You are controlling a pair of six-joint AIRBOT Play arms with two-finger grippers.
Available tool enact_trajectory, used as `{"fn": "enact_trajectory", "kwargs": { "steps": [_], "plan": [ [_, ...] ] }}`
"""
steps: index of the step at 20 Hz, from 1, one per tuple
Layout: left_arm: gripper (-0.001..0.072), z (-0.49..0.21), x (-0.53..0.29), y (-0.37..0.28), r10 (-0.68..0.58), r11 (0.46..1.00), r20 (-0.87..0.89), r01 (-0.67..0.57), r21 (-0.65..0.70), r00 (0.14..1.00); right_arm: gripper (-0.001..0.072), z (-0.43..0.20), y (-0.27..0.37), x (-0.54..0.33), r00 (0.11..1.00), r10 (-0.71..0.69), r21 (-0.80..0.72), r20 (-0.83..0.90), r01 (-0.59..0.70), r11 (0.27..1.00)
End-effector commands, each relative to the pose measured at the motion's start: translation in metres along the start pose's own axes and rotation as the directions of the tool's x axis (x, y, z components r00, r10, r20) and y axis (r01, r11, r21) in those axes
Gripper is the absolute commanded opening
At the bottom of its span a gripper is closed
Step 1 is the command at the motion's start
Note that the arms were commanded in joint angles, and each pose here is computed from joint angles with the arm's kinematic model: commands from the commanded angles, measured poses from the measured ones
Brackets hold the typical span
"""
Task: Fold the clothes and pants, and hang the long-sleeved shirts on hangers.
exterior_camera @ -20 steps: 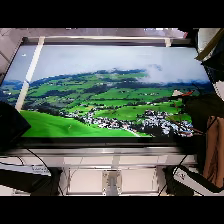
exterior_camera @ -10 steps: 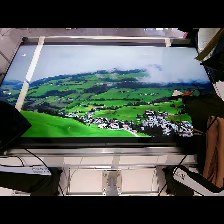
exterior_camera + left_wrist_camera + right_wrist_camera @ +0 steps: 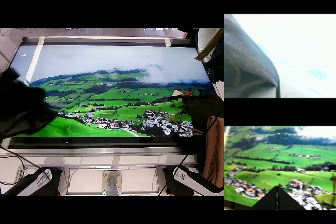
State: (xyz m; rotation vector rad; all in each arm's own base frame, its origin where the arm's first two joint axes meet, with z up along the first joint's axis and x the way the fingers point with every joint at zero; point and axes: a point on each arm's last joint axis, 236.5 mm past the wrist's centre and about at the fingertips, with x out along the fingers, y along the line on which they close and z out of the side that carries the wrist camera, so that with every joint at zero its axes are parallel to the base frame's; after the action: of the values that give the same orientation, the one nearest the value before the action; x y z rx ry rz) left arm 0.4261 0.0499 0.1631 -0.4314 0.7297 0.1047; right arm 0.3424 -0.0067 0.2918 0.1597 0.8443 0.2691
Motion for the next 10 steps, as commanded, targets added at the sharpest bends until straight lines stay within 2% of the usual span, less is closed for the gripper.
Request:
{"fn": "enact_trajectory", "kwargs": {
  "steps": [1, 4, 6, 7, 8, 9, 10],
  "plan": [
    [0.0022, -0.079, -0.015, -0.16, -0.307, 0.928, -0.18, 0.336, 0.159, 0.934, 0.0025, -0.006, -0.03, -0.002, 0.992, -0.127, -0.068, -0.027, 0.124, 0.99],
    [0.0022, -0.171, 0.006, -0.252, -0.392, 0.831, -0.353, 0.492, 0.261, 0.85, 0.0024, 0.006, -0.032, 0.0, 0.991, -0.131, -0.066, 0.021, 0.132, 0.989],
    [0.0041, -0.224, 0.033, -0.288, -0.399, 0.79, -0.416, 0.537, 0.296, 0.817, 0.0025, 0.004, -0.032, 0.008, 0.994, -0.106, -0.055, -0.001, 0.106, 0.993],
    [0.0276, -0.233, 0.047, -0.298, -0.41, 0.789, -0.405, 0.54, 0.293, 0.817, 0.003, 0.003, -0.031, 0.015, 0.997, -0.08, -0.047, -0.015, 0.079, 0.996],
    [0.06, -0.227, 0.055, -0.303, -0.422, 0.807, -0.383, 0.533, 0.254, 0.822, 0.0051, 0.0, -0.028, 0.023, 0.998, -0.049, -0.038, -0.032, 0.048, 0.998],
    [0.072, -0.207, 0.059, -0.301, -0.43, 0.831, -0.345, 0.515, 0.21, 0.834, 0.0083, -0.004, -0.028, 0.032, 0.998, -0.022, -0.024, -0.052, 0.021, 0.999],
    [0.072, -0.182, 0.059, -0.293, -0.434, 0.845, -0.3, 0.499, 0.191, 0.85, 0.0118, -0.01, -0.028, 0.044, 0.997, 0.01, -0.002, -0.081, -0.01, 1.0]
  ]
}}
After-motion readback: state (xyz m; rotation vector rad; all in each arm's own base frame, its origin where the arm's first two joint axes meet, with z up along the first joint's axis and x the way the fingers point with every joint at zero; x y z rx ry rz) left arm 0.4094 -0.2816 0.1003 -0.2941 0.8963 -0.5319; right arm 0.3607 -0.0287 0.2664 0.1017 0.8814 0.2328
